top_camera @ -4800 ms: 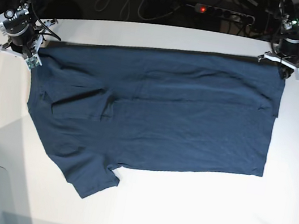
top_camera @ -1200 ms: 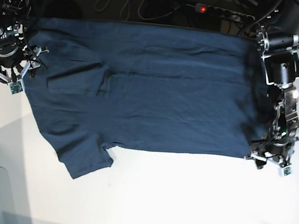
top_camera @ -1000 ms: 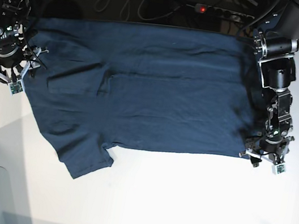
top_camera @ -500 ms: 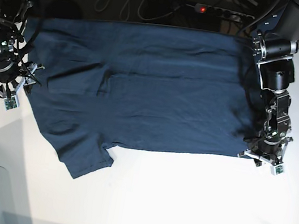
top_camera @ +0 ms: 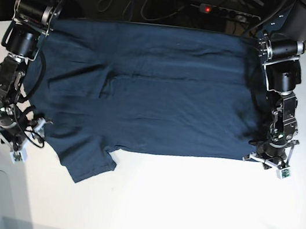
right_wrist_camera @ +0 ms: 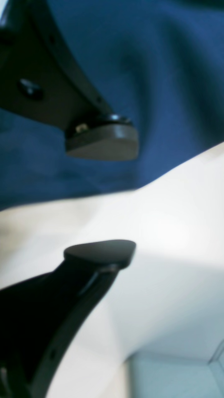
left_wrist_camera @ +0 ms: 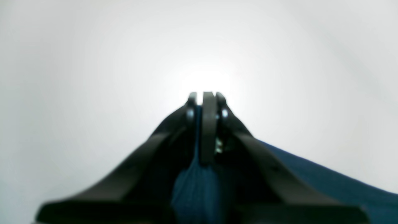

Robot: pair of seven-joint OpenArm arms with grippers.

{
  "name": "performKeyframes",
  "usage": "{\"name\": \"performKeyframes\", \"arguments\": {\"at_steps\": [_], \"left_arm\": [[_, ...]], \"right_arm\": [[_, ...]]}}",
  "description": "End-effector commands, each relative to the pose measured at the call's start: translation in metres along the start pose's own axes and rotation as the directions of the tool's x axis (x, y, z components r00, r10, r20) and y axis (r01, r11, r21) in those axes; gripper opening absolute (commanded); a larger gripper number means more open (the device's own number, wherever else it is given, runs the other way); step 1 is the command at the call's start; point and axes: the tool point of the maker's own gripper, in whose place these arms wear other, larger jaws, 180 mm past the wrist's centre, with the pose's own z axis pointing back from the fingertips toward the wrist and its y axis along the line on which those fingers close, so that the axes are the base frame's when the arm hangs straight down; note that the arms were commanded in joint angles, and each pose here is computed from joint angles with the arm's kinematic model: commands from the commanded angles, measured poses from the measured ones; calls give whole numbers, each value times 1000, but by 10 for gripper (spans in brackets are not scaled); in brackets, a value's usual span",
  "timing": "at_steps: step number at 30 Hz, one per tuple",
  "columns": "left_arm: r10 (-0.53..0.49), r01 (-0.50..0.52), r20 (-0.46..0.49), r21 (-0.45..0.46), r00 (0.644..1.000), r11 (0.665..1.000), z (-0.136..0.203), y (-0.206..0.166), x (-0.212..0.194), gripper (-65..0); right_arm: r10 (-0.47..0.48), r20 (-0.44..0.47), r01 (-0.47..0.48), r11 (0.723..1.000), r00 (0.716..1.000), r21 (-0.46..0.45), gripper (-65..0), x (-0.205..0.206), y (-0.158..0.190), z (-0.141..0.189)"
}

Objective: Fold the T-shirt properly
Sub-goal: 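Grasp the hem corners with both grippers and fold them toward the collar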

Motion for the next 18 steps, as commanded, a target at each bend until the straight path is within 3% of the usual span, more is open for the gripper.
{"name": "performKeyframes", "arguments": {"at_steps": [1, 10, 16, 18], "left_arm": [[-2, 1, 30, 5, 1000, 1000, -1, 2, 17, -650], [-10, 10, 17, 13, 1000, 1000, 1, 8, 9, -650], [-8, 8, 18, 10, 1000, 1000, 1, 6, 8, -650], [-8, 8, 18, 10, 1000, 1000, 1, 6, 8, -650]], "right_arm": [[-5, 62, 5, 1000, 998, -4, -267, 23, -9, 1], [-148, 94, 139, 986, 984, 97, -270, 5, 6, -34], [-177, 75, 168, 979, 981, 112, -275, -10, 11, -41], [-180, 70, 171, 979, 981, 114, -309, -12, 11, -41]]}}
